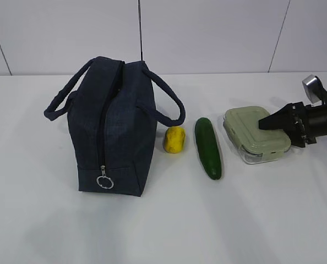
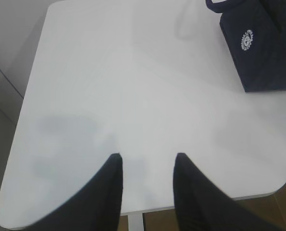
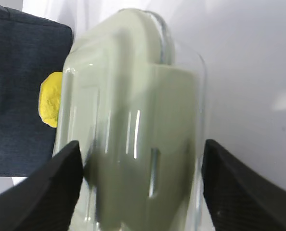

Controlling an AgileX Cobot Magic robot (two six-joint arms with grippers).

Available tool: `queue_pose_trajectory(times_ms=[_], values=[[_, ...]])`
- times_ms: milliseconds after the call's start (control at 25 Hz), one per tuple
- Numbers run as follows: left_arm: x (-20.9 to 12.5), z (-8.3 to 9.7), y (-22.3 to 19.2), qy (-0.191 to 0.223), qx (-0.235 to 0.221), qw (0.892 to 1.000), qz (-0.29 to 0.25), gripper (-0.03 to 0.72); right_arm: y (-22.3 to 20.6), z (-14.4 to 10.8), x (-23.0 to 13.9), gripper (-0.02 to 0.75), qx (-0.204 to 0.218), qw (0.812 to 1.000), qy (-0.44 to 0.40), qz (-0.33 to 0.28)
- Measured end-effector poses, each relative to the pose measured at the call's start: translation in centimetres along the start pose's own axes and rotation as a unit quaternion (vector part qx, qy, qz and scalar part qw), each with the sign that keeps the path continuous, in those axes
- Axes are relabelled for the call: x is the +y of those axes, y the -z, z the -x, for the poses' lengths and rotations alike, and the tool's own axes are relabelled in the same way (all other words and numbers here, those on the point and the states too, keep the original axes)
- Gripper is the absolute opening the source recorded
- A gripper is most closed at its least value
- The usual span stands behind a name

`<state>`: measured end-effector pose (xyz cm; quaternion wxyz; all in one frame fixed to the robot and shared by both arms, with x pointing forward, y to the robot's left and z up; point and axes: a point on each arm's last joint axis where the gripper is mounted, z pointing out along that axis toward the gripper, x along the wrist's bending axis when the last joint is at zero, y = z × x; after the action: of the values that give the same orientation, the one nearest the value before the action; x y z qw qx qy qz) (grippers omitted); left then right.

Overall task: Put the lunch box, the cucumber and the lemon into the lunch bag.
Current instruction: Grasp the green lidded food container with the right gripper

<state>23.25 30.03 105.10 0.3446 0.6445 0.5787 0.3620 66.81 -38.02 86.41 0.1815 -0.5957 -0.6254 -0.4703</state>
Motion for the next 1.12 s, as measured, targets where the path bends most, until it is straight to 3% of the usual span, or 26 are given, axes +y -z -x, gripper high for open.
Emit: queue_pose_trajectory(times_ms=[360, 720, 880, 1120], values=[[0.0, 0.0, 0.0, 0.0, 0.0, 1.0, 0.0, 0.239, 0.1, -0.3, 0.0, 0.403, 0.008, 1.0, 0.003, -0.008], [0.4, 0.0, -0.1, 0.002, -0.005, 1.0, -0.006, 0.239, 0.1, -0.3, 0.0, 0.391, 0.009, 1.0, -0.001, -0.008], [2.5, 0.4, -1.2, 0.02, -0.039, 0.998, -0.053, 0.239, 0.1, -0.3, 0.0, 0.39, 0.009, 1.0, -0.004, -0.008], [6.9, 0.9, -4.8, 0.046, -0.091, 0.985, -0.141, 0.239, 0.1, -0.3, 0.0, 0.39, 0.009, 1.0, -0.005, -0.008]])
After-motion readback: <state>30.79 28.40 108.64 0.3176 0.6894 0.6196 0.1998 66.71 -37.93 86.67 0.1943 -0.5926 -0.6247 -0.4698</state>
